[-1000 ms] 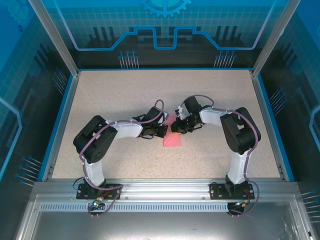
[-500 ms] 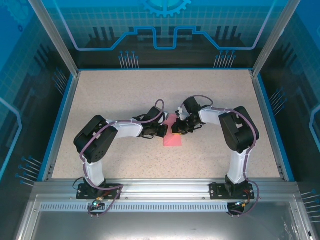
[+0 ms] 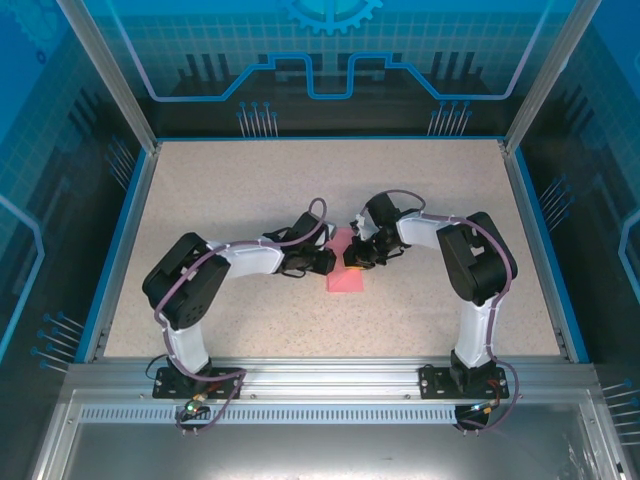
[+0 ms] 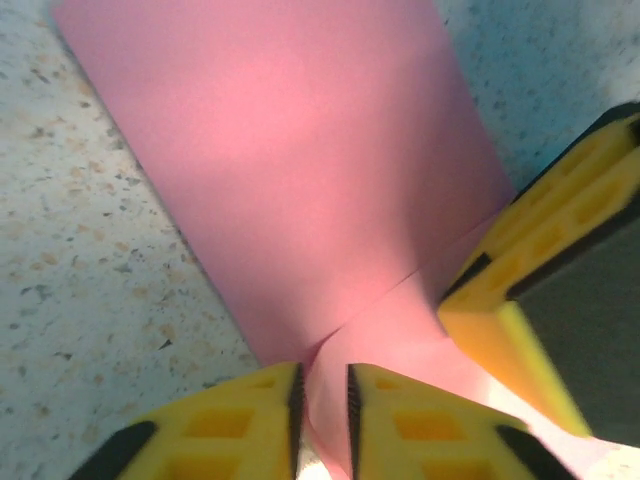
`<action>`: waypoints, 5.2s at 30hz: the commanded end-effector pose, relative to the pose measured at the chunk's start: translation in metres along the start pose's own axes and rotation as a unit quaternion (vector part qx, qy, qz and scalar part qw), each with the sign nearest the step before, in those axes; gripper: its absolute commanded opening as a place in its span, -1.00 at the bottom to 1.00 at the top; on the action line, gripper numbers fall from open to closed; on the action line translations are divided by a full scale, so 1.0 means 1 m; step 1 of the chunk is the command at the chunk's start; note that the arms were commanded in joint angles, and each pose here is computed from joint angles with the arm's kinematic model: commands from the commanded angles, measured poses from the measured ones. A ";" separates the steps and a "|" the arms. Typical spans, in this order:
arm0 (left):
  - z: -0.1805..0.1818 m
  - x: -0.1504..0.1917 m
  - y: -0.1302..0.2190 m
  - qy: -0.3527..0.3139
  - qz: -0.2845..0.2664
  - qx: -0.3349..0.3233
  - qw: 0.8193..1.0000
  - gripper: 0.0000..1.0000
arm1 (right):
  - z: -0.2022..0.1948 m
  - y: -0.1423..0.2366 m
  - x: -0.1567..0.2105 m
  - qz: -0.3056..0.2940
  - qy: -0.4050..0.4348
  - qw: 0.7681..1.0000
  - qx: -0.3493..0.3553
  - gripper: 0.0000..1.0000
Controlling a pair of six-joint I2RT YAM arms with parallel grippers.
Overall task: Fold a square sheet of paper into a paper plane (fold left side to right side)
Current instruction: Fold the triangle a second time at the center of the table.
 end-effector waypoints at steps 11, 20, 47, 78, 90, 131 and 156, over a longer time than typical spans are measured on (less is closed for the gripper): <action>-0.045 0.009 0.043 0.017 0.032 0.151 0.988 -0.49 | -0.020 -0.013 0.016 0.037 -0.021 0.998 0.037 -0.71; -0.050 0.024 0.015 0.050 0.090 0.193 0.976 -0.51 | -0.020 -0.013 0.017 0.038 -0.021 0.998 0.038 -0.71; -0.023 0.062 -0.005 0.070 0.141 0.133 0.979 -0.55 | -0.022 -0.014 0.018 0.043 -0.022 0.998 0.043 -0.71; -0.022 0.058 0.045 0.087 0.083 0.173 0.978 -0.66 | -0.022 -0.014 0.018 0.043 -0.021 0.998 0.042 -0.71; -0.021 0.052 0.007 0.100 0.111 0.172 0.974 -0.63 | -0.017 -0.010 0.016 0.036 -0.014 0.999 0.029 -0.71; 0.003 0.095 -0.009 0.061 0.176 0.000 0.983 -0.64 | -0.004 -0.008 0.022 0.066 0.048 0.995 0.060 -0.83; 0.005 0.099 -0.011 0.062 0.177 0.000 0.982 -0.64 | -0.066 0.037 -0.019 0.028 0.007 0.992 0.124 -0.82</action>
Point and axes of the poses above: each hand's point on the last joint's axis, 136 mm out from that joint toward the fingers, its own y axis back along the fingers, its own z axis along the line the jaws close on, x = y × z, the point moved 4 cm from there along y, back along the fingers
